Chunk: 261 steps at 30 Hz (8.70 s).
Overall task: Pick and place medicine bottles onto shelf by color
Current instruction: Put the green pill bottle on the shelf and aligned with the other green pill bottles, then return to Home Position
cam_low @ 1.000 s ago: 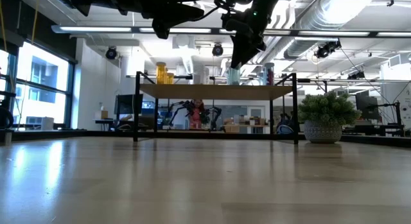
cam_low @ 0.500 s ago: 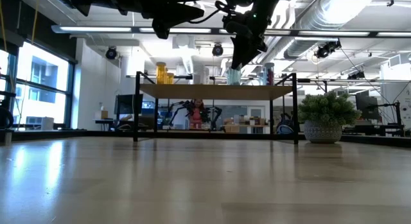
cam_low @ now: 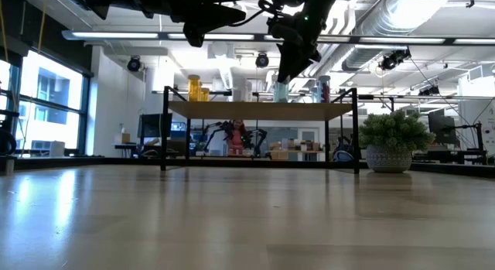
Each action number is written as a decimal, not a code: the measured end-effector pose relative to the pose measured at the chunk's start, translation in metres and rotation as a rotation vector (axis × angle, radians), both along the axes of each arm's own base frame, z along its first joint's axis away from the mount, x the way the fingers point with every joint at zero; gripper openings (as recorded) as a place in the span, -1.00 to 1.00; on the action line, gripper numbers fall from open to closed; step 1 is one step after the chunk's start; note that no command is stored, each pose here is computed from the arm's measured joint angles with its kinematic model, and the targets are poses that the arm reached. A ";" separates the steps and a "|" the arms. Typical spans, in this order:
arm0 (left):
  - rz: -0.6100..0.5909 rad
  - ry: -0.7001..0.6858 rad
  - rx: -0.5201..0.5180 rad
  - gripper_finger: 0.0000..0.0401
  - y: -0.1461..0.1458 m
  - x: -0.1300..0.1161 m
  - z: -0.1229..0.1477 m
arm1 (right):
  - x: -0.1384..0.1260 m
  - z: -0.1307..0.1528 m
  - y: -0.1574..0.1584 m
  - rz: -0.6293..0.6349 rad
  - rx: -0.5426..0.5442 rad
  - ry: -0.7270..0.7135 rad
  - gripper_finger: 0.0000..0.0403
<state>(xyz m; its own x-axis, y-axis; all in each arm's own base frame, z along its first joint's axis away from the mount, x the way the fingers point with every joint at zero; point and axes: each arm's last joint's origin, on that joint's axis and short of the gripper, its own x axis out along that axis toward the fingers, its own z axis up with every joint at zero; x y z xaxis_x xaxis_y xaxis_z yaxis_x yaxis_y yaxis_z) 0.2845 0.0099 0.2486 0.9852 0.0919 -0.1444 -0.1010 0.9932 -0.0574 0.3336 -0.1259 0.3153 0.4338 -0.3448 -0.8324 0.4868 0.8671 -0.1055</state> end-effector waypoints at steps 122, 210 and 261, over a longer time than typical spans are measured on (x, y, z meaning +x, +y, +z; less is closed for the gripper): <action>0.001 -0.001 -0.008 -0.02 -0.001 0.000 0.000 | -0.157 -0.008 0.146 0.232 -0.148 -0.608 0.29; -0.326 -0.195 -0.060 -0.02 -0.006 -0.191 -0.049 | -0.245 -0.139 0.154 0.490 -0.103 -0.854 0.29; -0.103 -0.226 -0.074 -0.02 0.001 -0.189 -0.075 | -0.246 -0.147 0.153 0.406 -0.007 -0.803 0.29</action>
<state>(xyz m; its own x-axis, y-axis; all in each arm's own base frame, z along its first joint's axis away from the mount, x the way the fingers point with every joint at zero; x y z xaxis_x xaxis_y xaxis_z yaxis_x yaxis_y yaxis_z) 0.0960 0.0107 0.1741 0.9969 -0.0131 0.0775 0.0238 0.9899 -0.1396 0.0876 0.0272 0.1682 0.9736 -0.0418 -0.2246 0.0722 0.9891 0.1286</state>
